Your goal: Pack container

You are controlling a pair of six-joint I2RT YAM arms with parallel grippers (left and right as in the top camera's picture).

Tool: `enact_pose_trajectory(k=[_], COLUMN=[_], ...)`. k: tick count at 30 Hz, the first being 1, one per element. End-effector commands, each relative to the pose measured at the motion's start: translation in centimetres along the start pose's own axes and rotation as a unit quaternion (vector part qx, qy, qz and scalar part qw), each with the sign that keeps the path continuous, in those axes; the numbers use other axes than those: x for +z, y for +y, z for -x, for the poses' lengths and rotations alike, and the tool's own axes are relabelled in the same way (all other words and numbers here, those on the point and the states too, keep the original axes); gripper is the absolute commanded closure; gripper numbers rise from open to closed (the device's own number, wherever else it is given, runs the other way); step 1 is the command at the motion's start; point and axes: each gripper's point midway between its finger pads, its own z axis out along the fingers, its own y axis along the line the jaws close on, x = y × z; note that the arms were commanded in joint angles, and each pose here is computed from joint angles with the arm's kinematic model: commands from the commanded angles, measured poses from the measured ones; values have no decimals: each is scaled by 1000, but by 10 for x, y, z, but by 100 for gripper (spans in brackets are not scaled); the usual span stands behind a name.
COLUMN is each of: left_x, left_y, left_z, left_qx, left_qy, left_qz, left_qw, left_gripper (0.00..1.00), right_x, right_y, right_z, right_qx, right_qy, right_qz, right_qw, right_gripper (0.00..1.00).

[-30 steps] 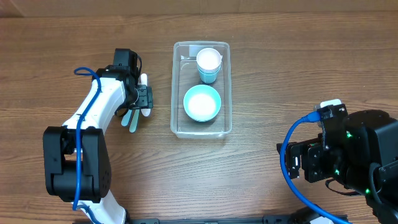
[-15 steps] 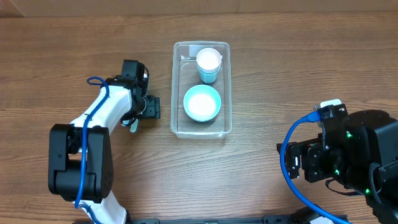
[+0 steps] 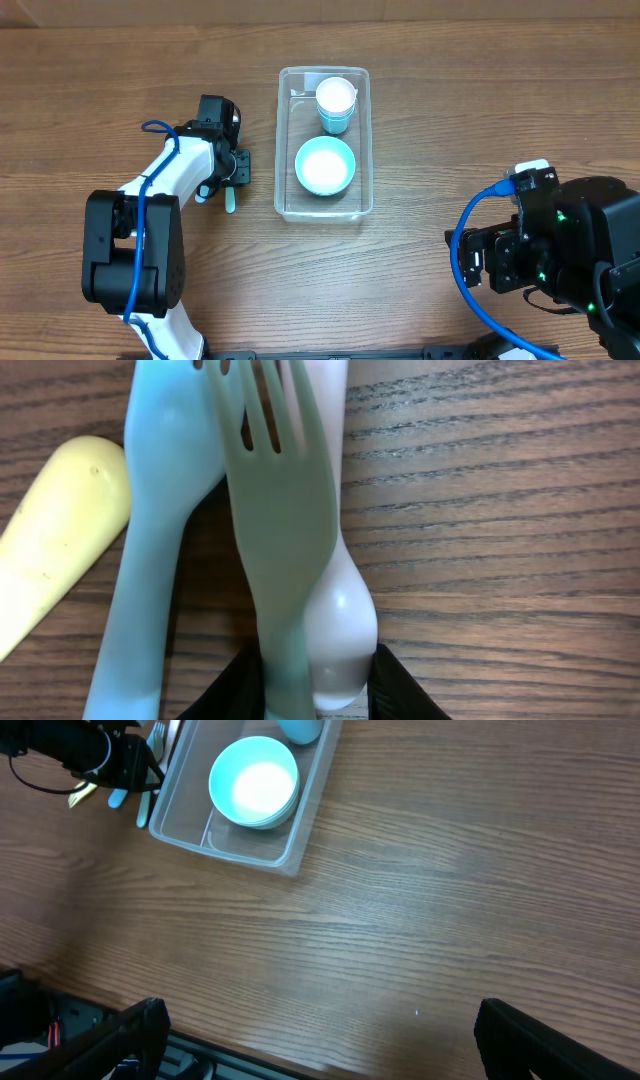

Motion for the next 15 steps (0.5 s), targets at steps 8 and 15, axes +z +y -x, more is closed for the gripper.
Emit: enact_pose_trajectory(k=[8, 15], left_x=[15, -17], left_y=[-3, -7], left_z=[-28, 0], left_qx=[-23, -24], left_qy=[62, 47], left_qz=[-6, -9], left_qw=[998, 999], left_gripper=[96, 96], right_x=[-4, -4], right_y=[2, 2], right_z=[2, 2], right_qx=[-3, -3], right_qy=[-11, -11], right_qz=[4, 4], right_qw=[1000, 1000], right_gripper=[0, 0])
